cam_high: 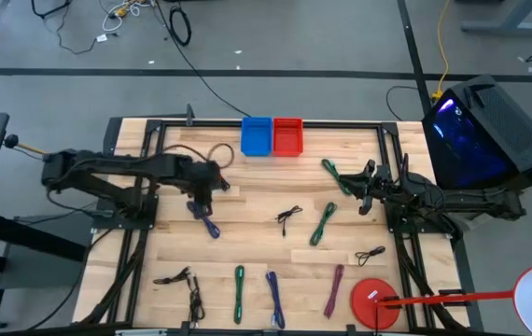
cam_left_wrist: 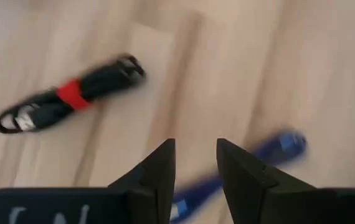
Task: Pick & Place USB Port
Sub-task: Put the violet charger cable into the blue bin
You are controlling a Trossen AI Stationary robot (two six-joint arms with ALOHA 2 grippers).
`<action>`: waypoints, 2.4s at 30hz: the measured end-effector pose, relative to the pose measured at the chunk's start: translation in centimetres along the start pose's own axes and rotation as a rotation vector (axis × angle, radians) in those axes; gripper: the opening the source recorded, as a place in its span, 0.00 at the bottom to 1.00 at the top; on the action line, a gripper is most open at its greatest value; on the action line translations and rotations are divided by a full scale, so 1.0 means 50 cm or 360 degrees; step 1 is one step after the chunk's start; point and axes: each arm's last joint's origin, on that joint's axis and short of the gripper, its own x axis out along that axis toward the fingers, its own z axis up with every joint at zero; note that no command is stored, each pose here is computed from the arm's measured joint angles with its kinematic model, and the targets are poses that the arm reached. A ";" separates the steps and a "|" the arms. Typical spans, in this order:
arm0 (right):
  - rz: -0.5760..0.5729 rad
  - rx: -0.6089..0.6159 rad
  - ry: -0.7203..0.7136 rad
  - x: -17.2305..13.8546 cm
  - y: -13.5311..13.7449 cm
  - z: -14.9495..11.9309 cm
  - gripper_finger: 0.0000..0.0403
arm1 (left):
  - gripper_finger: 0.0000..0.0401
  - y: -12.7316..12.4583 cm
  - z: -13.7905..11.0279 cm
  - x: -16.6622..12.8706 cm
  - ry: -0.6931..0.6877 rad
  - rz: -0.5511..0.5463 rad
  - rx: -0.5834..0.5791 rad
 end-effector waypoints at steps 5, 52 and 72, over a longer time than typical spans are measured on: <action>-0.0004 -0.0001 0.0021 0.000 -0.001 -0.003 0.16 | 0.30 -0.052 0.019 0.013 0.0309 -0.0018 0.0272; 0.0074 0.0010 0.0003 0.000 0.003 0.001 0.16 | 0.51 -0.147 0.013 0.142 0.0613 0.0087 0.0562; 0.0073 0.0000 0.0004 0.000 0.003 0.001 0.16 | 0.08 -0.148 -0.007 0.199 0.0784 0.0108 0.0550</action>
